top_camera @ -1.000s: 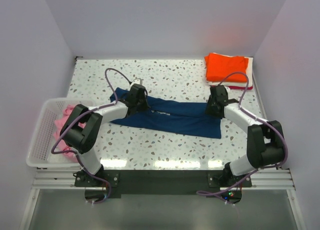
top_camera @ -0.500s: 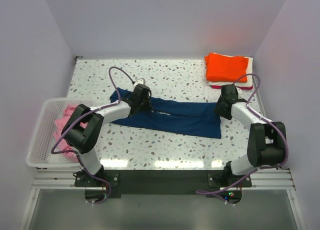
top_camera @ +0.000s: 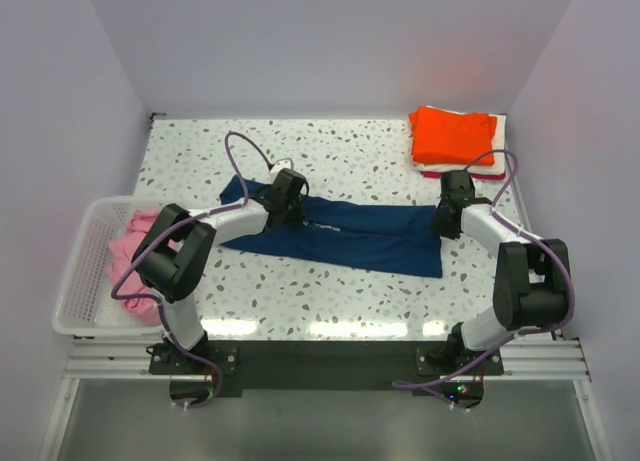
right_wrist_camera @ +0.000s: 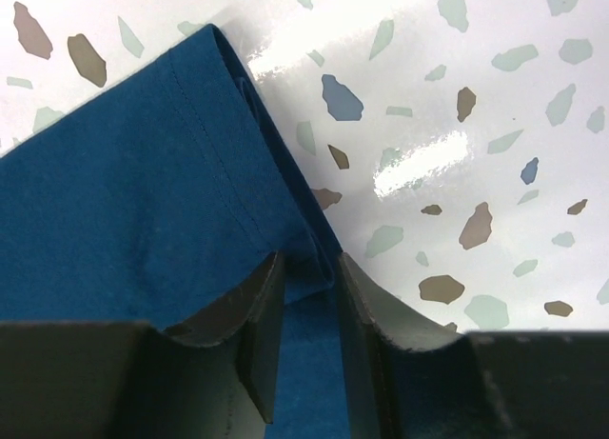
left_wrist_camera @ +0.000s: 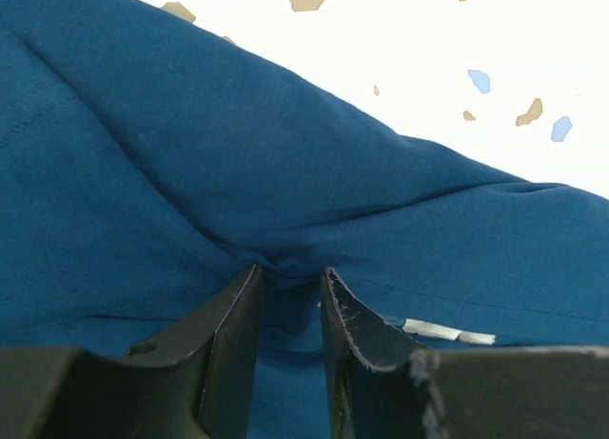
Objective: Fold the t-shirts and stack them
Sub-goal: Fold the tshirt
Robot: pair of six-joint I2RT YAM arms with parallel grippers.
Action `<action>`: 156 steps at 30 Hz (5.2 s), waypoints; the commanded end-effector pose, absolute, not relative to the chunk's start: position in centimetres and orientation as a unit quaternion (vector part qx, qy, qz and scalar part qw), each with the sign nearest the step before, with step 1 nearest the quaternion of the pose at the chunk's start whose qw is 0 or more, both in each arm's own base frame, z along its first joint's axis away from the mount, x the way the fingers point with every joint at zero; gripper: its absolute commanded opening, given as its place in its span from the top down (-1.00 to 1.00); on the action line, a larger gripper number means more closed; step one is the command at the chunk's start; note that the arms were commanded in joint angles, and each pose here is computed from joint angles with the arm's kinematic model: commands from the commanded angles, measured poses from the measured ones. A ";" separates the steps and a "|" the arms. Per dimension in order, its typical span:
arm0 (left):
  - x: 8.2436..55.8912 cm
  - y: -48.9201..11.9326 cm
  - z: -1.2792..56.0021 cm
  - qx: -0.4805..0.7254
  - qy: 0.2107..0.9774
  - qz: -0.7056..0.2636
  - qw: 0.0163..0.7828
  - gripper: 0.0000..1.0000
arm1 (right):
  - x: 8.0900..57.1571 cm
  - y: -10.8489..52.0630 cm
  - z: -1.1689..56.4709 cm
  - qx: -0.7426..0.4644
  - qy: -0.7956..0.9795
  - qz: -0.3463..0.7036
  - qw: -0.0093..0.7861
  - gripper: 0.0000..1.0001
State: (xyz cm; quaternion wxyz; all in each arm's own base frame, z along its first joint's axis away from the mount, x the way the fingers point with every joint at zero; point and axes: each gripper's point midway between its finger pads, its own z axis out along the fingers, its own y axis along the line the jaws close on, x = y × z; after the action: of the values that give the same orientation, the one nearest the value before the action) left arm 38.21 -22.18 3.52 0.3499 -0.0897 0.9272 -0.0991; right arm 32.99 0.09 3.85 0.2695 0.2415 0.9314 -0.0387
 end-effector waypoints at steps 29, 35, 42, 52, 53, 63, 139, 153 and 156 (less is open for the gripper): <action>40.2 -21.9 5.3 -0.069 0.921 -0.050 0.381 0.24 | 32.9 -1.0 7.7 0.249 0.915 -0.039 0.315 1.00; 40.0 -21.9 4.9 -0.066 0.923 -0.039 0.377 0.24 | 32.2 -1.3 7.3 0.251 0.916 -0.044 0.310 1.00; 39.8 -21.9 4.1 -0.063 0.927 -0.030 0.369 0.38 | 31.2 -1.2 5.9 0.253 0.921 -0.046 0.294 1.00; 39.4 -22.0 5.1 -0.064 0.923 -0.036 0.378 1.00 | 30.6 -1.3 4.9 0.258 0.923 -0.050 0.281 1.00; 39.4 -22.0 5.3 -0.063 0.922 -0.038 0.379 1.00 | 30.6 -1.3 4.8 0.258 0.923 -0.051 0.280 1.00; 38.5 -21.5 7.5 -0.077 0.911 -0.055 0.401 1.00 | 30.4 -1.5 5.3 0.263 0.920 -0.054 0.284 1.00; 44.9 -13.0 4.7 -0.207 0.916 0.000 0.344 0.47 | 34.3 10.0 7.5 0.066 0.948 0.034 0.310 0.04; 41.8 -15.6 7.5 -0.182 0.914 -0.033 0.361 1.00 | 34.0 10.0 7.4 0.066 0.948 0.036 0.309 0.06; 40.5 -16.5 7.5 -0.176 0.915 -0.041 0.361 1.00 | 33.9 10.1 7.4 0.065 0.948 0.039 0.309 0.06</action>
State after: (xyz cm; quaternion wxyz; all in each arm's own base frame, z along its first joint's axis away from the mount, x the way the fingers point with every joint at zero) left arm 41.38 -15.89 6.08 0.3460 -0.1665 0.9230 -0.0265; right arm 33.35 9.58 6.05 0.2836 0.0626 0.9567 0.0223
